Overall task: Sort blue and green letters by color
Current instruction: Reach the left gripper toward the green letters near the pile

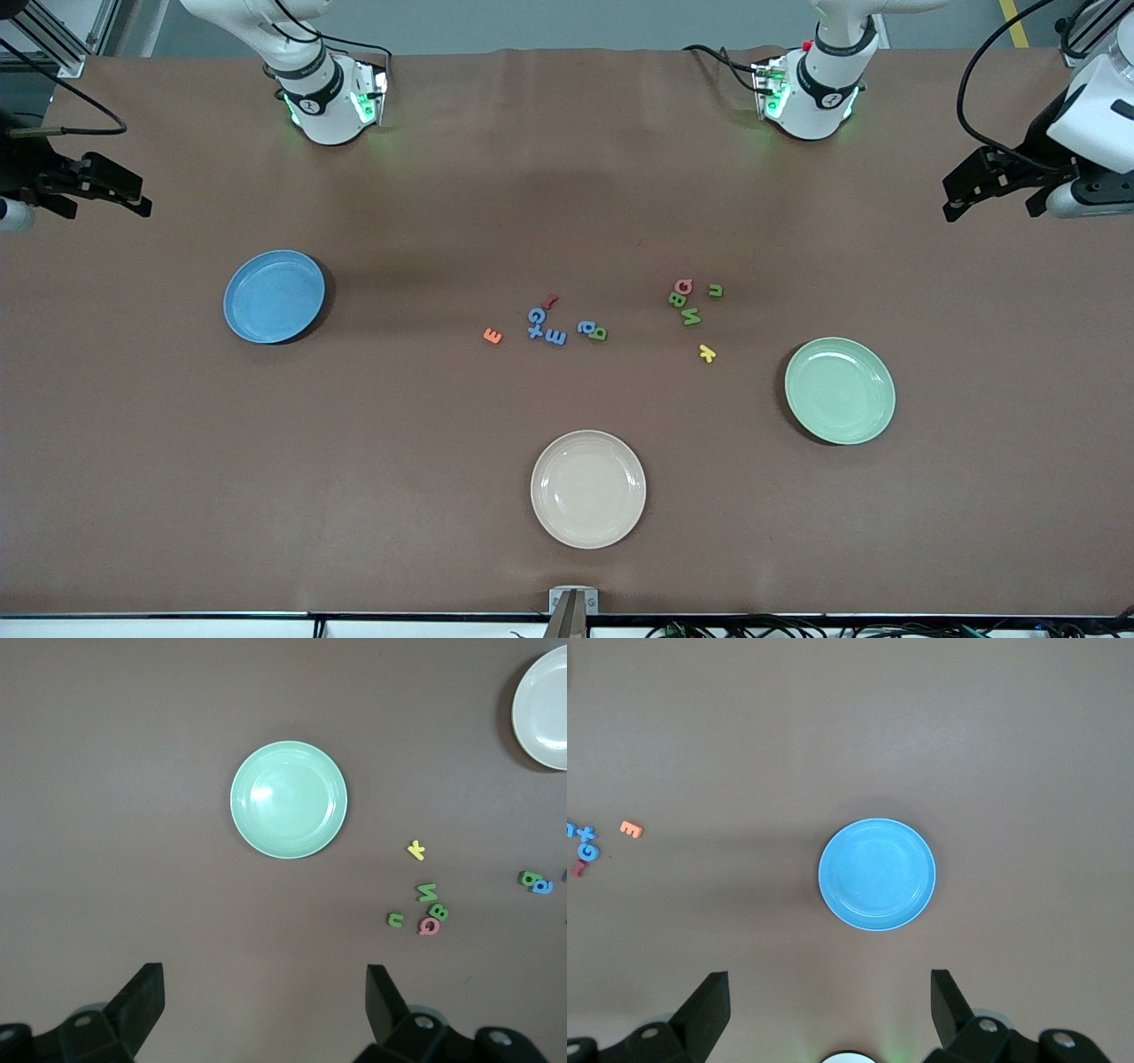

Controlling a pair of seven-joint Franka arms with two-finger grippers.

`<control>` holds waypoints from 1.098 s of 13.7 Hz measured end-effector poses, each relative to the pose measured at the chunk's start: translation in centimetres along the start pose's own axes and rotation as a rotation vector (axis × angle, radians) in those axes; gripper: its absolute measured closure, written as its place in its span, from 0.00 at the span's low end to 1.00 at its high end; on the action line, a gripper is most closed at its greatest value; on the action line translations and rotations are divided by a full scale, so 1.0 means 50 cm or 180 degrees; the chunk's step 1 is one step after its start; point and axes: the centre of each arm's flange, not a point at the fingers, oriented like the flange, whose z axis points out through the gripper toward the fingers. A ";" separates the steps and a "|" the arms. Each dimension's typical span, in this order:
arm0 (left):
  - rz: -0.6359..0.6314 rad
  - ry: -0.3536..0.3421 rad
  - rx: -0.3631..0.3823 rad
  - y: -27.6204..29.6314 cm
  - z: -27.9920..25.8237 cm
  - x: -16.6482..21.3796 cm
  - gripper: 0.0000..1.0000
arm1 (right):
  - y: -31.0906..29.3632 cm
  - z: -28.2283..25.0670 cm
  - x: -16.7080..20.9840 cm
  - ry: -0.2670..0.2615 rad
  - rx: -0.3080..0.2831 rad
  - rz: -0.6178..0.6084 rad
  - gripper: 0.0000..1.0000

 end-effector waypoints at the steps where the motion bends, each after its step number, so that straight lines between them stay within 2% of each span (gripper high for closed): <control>1: 0.0000 -0.0003 0.0000 0.000 -0.001 0.001 0.00 | 0.000 0.000 0.000 0.0002 0.0000 0.0000 0.00; 10: 0.0038 0.0001 -0.0003 -0.003 -0.002 0.006 0.00 | 0.000 -0.001 0.001 0.0021 -0.0001 0.0000 0.00; 15: 0.0066 -0.0242 0.0010 0.059 0.089 0.043 0.00 | 0.001 -0.001 0.002 0.0021 -0.0001 0.0002 0.00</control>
